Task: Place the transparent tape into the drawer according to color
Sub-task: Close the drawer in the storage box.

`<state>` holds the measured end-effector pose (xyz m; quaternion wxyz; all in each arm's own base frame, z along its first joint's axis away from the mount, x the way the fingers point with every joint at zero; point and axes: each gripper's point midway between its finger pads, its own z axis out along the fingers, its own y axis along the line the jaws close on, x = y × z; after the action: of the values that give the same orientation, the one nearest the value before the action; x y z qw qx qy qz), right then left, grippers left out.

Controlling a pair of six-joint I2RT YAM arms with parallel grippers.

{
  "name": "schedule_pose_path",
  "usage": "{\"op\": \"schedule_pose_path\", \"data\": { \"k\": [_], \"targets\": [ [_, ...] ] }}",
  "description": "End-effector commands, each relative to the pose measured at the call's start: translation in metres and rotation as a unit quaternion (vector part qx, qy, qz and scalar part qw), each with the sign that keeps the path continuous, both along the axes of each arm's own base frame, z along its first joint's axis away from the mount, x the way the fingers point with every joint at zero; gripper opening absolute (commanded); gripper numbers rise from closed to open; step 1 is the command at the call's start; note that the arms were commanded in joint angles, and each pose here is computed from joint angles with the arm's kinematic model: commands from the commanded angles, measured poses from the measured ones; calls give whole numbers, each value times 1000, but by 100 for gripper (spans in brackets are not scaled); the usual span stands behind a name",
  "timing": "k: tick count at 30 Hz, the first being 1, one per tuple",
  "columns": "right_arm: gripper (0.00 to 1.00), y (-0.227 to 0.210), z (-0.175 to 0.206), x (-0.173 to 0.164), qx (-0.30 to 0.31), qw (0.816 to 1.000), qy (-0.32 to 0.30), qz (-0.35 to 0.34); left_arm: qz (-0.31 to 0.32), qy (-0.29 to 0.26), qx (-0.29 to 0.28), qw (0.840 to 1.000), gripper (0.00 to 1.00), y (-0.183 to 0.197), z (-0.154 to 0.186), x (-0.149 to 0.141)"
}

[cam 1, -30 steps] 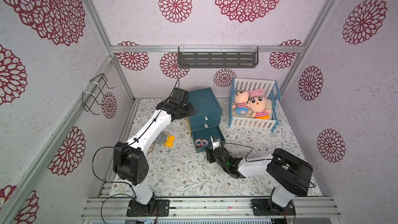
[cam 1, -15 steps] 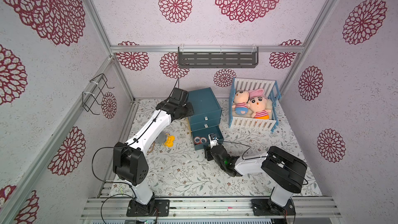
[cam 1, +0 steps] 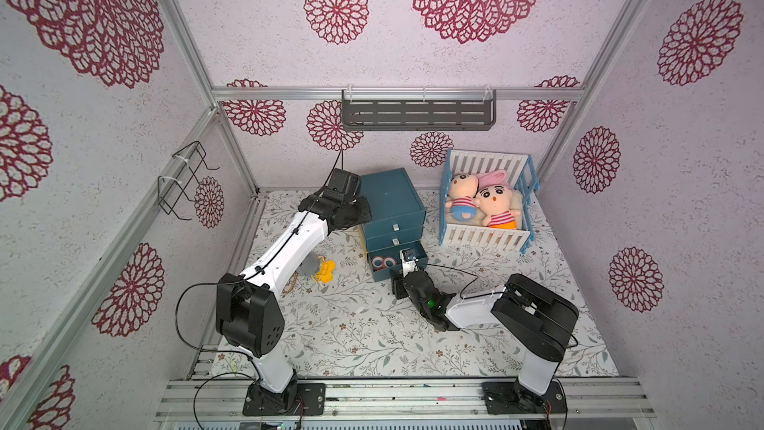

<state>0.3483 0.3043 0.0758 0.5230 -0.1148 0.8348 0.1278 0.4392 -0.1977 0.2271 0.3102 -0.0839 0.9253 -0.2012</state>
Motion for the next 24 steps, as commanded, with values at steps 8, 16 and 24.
{"op": "schedule_pose_path", "data": {
  "k": [8,16,24],
  "targets": [
    [62,9,21,27,19,999,-45,-8,-11,32,9,999,31,4,-14,-14],
    [62,12,20,38,25,998,-62,-16,-14,33,7,999,30,3,-14,-15],
    [62,16,20,49,23,996,-80,-23,-18,37,5,999,30,1,-16,-16]
  ]
}}
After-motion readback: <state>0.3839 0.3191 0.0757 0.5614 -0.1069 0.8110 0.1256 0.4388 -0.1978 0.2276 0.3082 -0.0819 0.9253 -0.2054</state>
